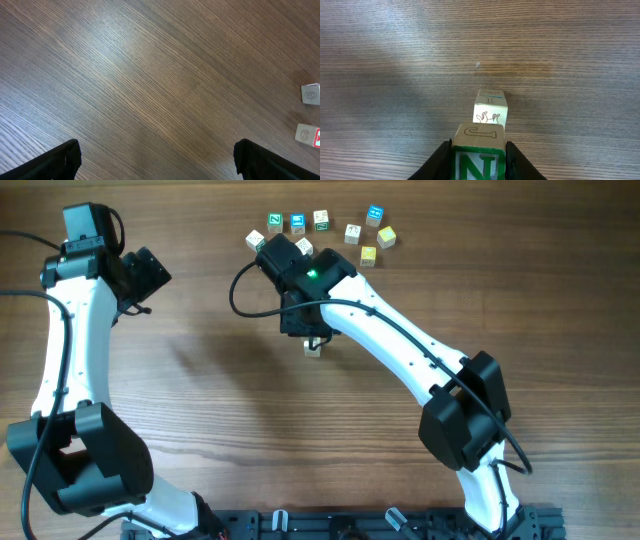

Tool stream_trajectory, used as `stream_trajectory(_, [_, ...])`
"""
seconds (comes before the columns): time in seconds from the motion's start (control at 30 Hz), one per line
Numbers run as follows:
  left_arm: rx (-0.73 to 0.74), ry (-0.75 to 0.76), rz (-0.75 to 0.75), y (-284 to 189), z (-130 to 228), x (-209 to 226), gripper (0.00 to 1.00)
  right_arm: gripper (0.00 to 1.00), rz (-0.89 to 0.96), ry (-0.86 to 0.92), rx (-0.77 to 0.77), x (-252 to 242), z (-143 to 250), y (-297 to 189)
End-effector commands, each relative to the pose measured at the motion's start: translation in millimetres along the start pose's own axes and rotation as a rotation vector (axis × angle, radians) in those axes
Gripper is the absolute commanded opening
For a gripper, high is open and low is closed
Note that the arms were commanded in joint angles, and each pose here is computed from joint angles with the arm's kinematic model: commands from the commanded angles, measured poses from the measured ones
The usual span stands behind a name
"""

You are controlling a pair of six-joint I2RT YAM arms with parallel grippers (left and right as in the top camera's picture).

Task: Form a tower
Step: 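Carry the N block toward the lone white block and hover above it, then lower the held N block onto the top of the white block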

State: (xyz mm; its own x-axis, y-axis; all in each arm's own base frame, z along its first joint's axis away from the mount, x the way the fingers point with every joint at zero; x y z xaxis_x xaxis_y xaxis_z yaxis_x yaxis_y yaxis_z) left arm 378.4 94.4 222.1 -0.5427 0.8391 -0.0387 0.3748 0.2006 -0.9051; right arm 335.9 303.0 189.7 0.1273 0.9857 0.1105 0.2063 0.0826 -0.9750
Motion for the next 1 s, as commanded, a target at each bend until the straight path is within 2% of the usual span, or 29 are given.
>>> stream_trajectory(0.0, [-0.035,0.005,0.001,-10.1,-5.4,1.4,1.0,0.1,0.028,0.018,-0.01,-2.4,-0.6,11.0])
stream_trajectory(0.6, [-0.035,0.005,0.001,-10.1,-5.4,1.4,1.0,0.11,0.05,0.044,0.008,-6.6,5.2,32.3])
stream_trajectory(0.7, [-0.035,0.005,0.001,-10.1,-5.4,1.4,1.0,0.15,0.054,0.044,0.009,-6.8,5.2,33.9])
stream_trajectory(0.97, [-0.035,0.005,0.001,-10.1,-5.4,1.4,1.0,0.15,0.067,0.048,0.012,-9.5,7.2,39.2])
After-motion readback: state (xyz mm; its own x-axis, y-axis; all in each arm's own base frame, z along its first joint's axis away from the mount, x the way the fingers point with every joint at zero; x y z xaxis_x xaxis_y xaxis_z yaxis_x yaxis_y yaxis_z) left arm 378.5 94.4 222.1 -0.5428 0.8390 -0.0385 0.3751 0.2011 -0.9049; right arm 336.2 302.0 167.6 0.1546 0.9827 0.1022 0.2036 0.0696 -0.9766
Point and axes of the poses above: each gripper's point midway between its finger pads, its own y axis out along the fingers, its own x axis along the line the jaws close on, z = x × y, the point moved 8 cm from there along -y, back along the fingers, and after that the axes turned 8 degrees about y, right-handed, at the moved point
